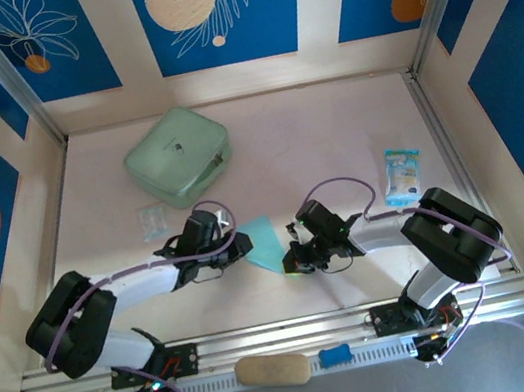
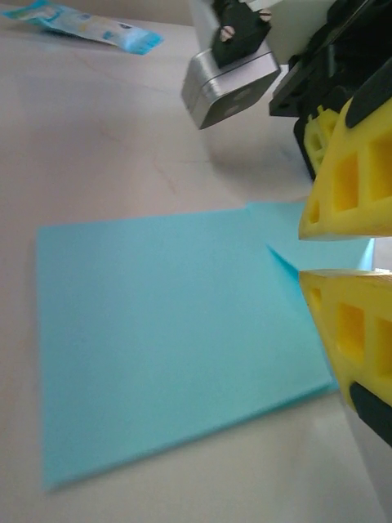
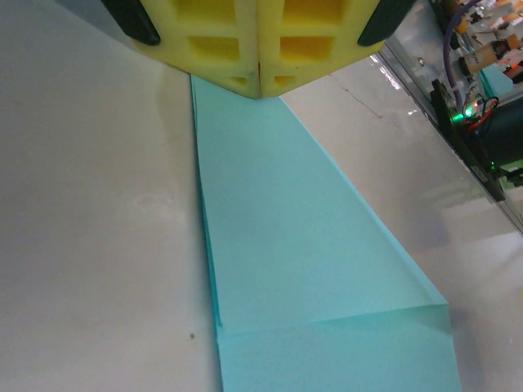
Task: Fold a paper plane with a square sheet of paper (pick it up from the middle)
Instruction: Third fold the triangle at the center of the table.
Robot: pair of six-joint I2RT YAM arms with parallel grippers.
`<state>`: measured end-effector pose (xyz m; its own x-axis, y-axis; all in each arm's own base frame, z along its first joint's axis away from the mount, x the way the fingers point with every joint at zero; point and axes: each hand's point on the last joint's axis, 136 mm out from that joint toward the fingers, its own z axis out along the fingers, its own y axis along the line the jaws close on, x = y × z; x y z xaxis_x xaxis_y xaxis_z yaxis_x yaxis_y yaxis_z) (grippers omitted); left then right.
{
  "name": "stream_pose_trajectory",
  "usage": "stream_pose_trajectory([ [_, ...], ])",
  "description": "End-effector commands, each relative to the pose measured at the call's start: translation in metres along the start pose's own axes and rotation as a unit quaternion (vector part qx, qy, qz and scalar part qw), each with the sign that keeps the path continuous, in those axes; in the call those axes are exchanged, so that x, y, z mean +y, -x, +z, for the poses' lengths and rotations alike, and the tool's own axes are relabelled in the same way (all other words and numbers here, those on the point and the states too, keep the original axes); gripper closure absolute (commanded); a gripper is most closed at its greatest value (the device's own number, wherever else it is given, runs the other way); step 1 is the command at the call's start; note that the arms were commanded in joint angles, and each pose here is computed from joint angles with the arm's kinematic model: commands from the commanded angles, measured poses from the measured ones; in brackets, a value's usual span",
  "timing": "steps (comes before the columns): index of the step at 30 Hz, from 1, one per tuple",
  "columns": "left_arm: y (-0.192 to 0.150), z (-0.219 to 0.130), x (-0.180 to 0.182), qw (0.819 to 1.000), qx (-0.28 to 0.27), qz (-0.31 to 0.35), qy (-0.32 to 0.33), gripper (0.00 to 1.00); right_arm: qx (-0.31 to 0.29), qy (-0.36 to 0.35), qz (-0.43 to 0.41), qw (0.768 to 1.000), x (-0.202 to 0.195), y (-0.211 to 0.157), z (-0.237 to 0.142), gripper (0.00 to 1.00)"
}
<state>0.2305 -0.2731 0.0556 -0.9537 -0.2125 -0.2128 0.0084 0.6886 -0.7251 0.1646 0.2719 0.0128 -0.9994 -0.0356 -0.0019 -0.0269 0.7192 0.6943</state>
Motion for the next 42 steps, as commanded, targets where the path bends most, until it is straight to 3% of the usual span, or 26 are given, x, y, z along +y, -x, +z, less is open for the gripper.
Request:
stream_pose_trajectory([
  [1,-0.01,0.018,-0.018,1.0,0.019,-0.001,-0.018,0.85,0.011,-0.041,0.056,0.998,-0.029,-0.01,0.003,1.0],
  [8,-0.04,0.049,-0.016,0.997,0.062,-0.029,-0.02,0.92,0.002,-0.04,0.067,0.997,-0.029,-0.006,0.002,1.0],
  [14,-0.046,0.046,0.006,0.997,0.061,-0.041,0.02,0.93,-0.002,-0.032,0.061,0.998,-0.026,-0.005,0.001,0.99],
  [21,-0.045,0.041,0.03,0.996,0.063,-0.034,0.048,0.93,-0.019,0.013,-0.011,1.0,0.006,0.006,-0.012,0.94],
  [30,-0.037,0.043,0.015,0.997,0.072,0.009,0.035,0.92,0.012,0.02,-0.036,0.999,0.015,0.012,-0.001,0.94],
  [36,-0.025,0.047,-0.006,0.998,0.062,0.03,0.008,0.92,0.031,-0.032,0.026,0.999,-0.019,-0.002,0.008,0.98],
  [42,-0.007,0.026,-0.021,1.0,0.019,0.017,0.017,0.91,0.01,-0.043,0.07,0.997,-0.023,0.002,0.007,0.99],
])
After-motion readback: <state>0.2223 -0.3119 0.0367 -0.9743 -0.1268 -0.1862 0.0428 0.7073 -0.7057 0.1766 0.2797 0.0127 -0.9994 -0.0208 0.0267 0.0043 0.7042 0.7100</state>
